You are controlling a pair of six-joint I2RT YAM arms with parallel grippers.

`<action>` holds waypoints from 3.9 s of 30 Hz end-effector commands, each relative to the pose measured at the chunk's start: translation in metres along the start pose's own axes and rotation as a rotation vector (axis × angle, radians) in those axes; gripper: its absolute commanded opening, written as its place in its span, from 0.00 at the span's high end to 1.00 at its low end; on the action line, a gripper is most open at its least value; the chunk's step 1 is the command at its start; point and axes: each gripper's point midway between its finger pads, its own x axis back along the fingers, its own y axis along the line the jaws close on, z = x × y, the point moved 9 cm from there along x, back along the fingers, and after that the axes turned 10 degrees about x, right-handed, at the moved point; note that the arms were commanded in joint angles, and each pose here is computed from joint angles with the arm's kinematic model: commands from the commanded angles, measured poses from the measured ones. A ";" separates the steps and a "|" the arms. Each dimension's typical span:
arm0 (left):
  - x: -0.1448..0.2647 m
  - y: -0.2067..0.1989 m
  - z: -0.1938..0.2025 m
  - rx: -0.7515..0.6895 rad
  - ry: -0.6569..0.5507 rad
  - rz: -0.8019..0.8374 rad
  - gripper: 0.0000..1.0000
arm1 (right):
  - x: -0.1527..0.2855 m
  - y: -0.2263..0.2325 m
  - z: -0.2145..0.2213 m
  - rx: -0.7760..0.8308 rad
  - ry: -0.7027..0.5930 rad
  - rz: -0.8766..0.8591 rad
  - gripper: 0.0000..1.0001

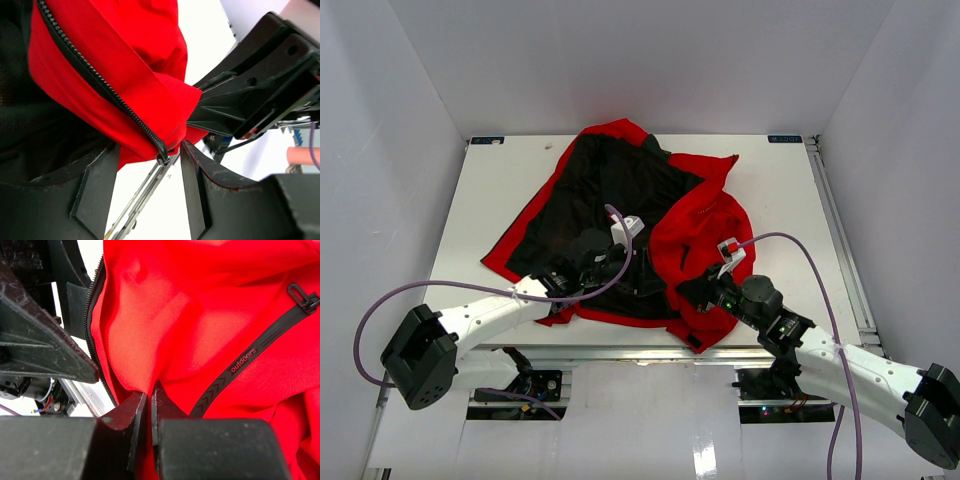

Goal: Zip up the jacket

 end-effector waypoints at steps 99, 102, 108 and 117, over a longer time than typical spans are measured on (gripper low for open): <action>0.035 -0.057 -0.022 -0.136 0.057 0.448 0.80 | 0.027 0.043 -0.030 0.247 -0.166 -0.488 0.92; 0.036 -0.052 -0.030 -0.133 -0.023 0.312 0.62 | 0.027 0.044 -0.032 0.244 -0.175 -0.487 0.92; 0.047 -0.040 -0.024 -0.107 -0.060 0.180 0.39 | 0.024 0.042 -0.034 0.216 -0.175 -0.452 0.92; 0.052 -0.033 -0.017 -0.103 -0.055 0.131 0.41 | 0.016 0.041 -0.040 0.146 -0.146 -0.373 0.92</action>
